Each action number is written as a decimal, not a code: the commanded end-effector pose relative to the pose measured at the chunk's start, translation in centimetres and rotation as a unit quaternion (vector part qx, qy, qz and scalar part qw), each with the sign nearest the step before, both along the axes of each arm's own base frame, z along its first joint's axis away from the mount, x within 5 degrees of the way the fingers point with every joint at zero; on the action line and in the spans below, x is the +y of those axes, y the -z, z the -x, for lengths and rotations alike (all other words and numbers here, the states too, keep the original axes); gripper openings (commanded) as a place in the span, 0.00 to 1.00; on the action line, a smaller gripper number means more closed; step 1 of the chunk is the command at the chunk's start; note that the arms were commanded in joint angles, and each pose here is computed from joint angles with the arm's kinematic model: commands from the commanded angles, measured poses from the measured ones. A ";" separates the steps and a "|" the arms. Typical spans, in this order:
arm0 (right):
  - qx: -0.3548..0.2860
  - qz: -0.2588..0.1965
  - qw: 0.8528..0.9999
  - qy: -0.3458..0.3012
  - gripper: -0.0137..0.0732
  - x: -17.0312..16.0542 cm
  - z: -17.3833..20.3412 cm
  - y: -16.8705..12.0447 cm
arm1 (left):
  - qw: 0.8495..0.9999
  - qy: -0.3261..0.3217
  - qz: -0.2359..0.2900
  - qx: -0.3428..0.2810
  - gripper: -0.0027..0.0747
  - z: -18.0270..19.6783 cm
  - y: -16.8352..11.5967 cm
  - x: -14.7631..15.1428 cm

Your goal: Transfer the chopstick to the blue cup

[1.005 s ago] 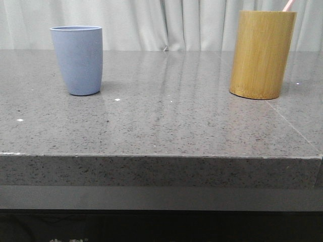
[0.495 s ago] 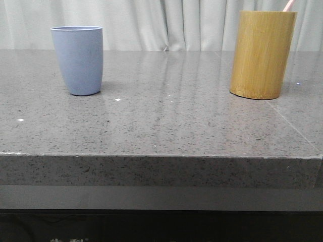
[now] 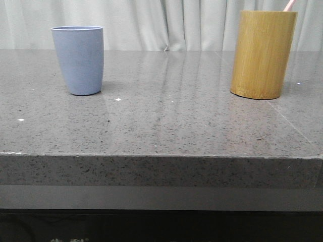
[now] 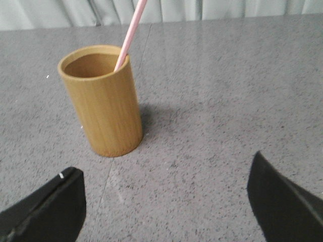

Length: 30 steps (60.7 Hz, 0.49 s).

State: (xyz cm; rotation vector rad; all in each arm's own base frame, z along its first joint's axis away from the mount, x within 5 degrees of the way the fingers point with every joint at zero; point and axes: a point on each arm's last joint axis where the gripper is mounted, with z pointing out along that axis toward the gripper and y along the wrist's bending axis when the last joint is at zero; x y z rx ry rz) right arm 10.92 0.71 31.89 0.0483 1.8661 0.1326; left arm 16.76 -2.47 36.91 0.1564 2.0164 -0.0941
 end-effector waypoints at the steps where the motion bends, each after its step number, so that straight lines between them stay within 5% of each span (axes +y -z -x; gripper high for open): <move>1: -0.039 0.019 0.999 -0.011 0.91 0.1 -0.2 -1.5 | 1.000 0.025 0.001 -0.011 0.86 -2.5 -2.9 -1.3; 30: -0.043 0.028 0.998 -0.020 0.91 0.3 -0.2 -1.6 | 0.978 0.104 -0.055 0.175 0.86 -14.4 -3.9 -8.0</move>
